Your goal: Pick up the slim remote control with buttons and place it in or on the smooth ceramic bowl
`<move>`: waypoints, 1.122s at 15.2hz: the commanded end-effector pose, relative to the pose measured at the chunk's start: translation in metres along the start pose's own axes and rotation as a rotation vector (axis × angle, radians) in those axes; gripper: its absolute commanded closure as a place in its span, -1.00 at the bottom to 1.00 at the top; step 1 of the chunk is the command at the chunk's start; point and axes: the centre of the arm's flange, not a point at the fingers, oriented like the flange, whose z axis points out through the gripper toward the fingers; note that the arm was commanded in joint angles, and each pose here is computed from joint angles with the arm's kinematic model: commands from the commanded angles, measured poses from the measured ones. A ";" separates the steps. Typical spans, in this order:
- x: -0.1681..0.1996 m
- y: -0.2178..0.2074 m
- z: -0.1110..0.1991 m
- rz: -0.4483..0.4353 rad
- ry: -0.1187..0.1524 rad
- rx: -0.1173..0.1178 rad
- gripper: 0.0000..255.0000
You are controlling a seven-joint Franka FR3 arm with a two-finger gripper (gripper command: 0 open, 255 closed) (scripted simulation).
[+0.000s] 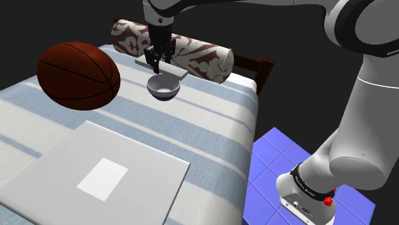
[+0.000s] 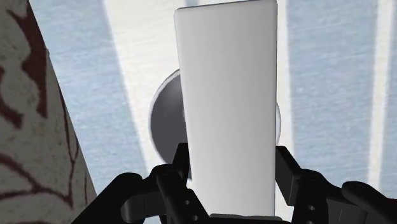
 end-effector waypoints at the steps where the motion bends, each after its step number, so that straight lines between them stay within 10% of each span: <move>1: 0.002 0.014 0.004 -0.001 0.000 0.000 1.00; 17: 0.002 0.013 0.070 -0.001 0.000 0.000 1.00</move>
